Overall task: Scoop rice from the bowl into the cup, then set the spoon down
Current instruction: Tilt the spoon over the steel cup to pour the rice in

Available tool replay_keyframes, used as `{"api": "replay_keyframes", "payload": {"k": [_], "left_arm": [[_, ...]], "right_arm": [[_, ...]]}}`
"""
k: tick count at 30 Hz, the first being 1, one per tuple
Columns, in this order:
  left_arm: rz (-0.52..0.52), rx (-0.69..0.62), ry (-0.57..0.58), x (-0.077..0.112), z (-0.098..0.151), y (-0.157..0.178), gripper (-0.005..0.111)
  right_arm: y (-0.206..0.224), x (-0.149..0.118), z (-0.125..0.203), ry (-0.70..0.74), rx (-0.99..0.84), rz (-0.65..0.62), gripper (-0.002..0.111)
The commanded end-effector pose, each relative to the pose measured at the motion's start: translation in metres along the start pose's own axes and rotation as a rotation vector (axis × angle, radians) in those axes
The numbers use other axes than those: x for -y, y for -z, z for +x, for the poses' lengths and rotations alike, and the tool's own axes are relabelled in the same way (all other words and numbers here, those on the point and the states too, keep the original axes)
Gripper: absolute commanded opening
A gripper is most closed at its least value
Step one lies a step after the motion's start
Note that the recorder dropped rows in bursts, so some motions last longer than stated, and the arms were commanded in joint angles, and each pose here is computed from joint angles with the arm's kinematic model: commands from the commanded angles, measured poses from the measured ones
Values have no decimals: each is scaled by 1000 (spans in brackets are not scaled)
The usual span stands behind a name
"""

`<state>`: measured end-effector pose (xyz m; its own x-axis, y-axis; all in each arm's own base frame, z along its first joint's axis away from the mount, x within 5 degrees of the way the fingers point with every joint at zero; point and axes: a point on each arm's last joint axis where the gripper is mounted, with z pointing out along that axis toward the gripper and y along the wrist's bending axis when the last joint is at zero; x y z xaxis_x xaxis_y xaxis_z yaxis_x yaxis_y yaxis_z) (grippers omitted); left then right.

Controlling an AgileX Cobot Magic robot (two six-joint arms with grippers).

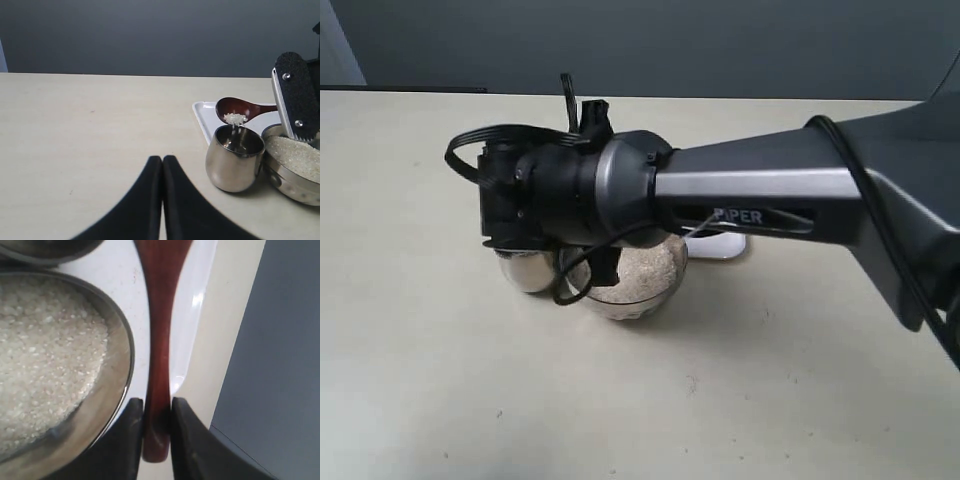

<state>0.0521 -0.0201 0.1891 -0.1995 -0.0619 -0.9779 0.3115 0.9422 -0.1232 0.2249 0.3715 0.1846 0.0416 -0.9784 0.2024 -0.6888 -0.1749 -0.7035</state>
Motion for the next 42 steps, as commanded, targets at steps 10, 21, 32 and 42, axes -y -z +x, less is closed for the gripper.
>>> {"api": "replay_keyframes", "payload": {"k": [10, 21, 32, 42], "left_arm": [[6, 24, 4, 0, -3, 1, 1], [6, 24, 4, 0, -3, 1, 1], [6, 24, 4, 0, -3, 1, 1], [6, 24, 4, 0, -3, 1, 1]], "right_arm": [[-11, -11, 5, -9, -8, 57, -1], [-12, -22, 3, 18, 17, 152, -1], [-11, -41, 6, 77, 9, 254, -1], [-10, -37, 6, 78, 4, 307, -1]]}}
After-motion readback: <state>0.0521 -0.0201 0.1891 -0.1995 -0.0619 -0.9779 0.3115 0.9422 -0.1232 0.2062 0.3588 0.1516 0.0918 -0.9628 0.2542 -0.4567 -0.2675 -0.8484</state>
